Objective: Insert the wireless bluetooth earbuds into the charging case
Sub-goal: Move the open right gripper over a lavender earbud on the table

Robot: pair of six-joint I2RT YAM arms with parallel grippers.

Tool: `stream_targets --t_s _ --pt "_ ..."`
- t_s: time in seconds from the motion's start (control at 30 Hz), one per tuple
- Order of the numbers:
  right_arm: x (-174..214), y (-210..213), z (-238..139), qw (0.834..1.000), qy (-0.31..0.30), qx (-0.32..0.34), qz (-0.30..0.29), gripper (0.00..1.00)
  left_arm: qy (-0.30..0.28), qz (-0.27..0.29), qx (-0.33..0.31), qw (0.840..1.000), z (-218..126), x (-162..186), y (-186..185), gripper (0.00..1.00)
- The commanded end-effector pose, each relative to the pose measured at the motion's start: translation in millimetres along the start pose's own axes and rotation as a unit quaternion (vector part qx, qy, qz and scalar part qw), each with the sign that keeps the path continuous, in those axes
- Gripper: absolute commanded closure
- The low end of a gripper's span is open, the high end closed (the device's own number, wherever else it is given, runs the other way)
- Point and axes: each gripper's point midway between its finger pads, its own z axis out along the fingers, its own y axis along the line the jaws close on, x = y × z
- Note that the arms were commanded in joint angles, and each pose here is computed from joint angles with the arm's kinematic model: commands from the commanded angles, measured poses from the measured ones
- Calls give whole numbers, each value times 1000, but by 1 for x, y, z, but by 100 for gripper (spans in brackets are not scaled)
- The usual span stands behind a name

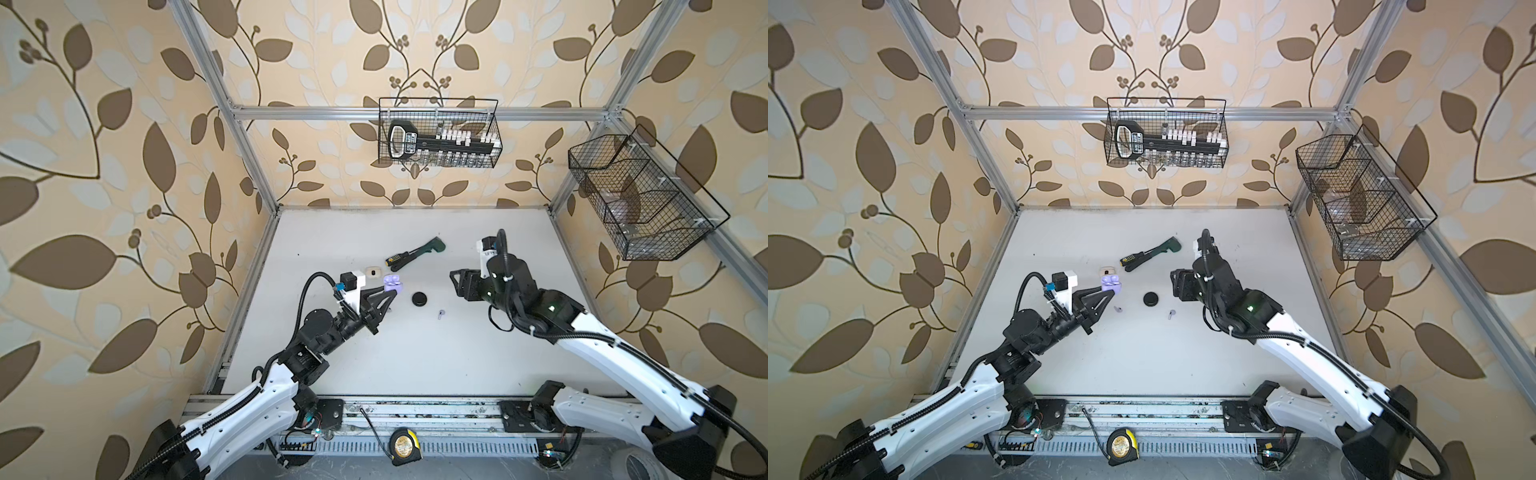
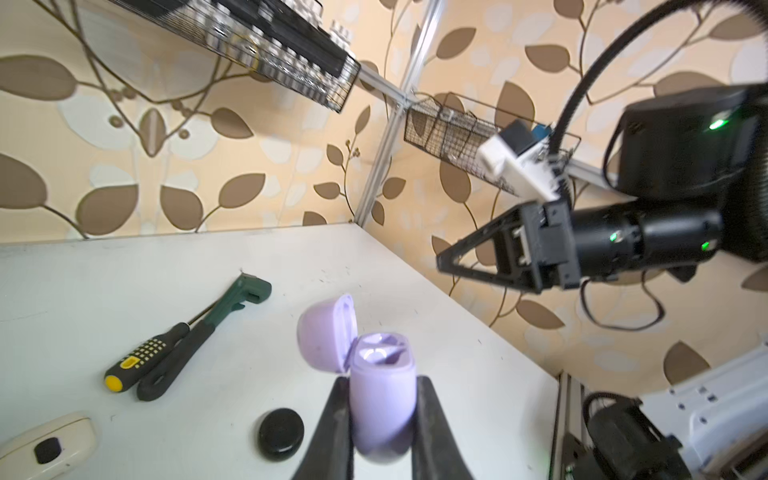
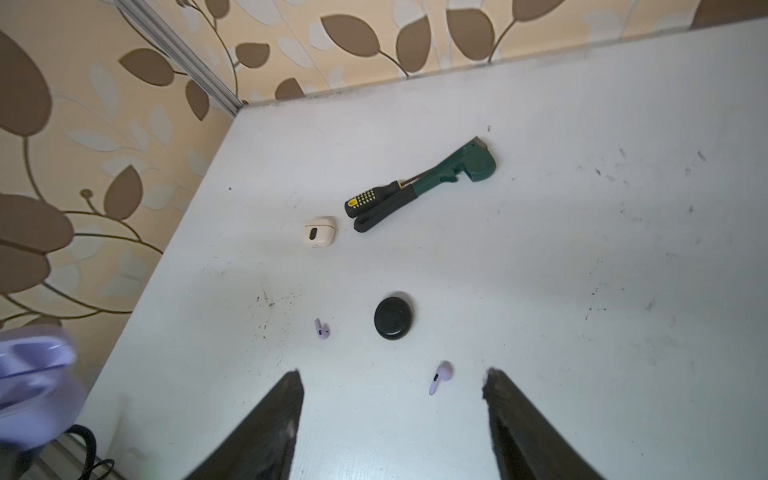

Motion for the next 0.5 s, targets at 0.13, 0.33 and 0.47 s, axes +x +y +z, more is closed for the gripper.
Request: stream_targets --t_s 0.13,0.33,0.47 --pt "21 14 55 997 68 -28 -2 36 -84 67 -127 986 3 1 56 100" --pt "49 14 94 993 113 5 -22 40 -50 170 -110 978 19 40 65 100" --pt "76 -8 104 989 127 54 -43 41 -37 183 -59 981 29 49 51 100"
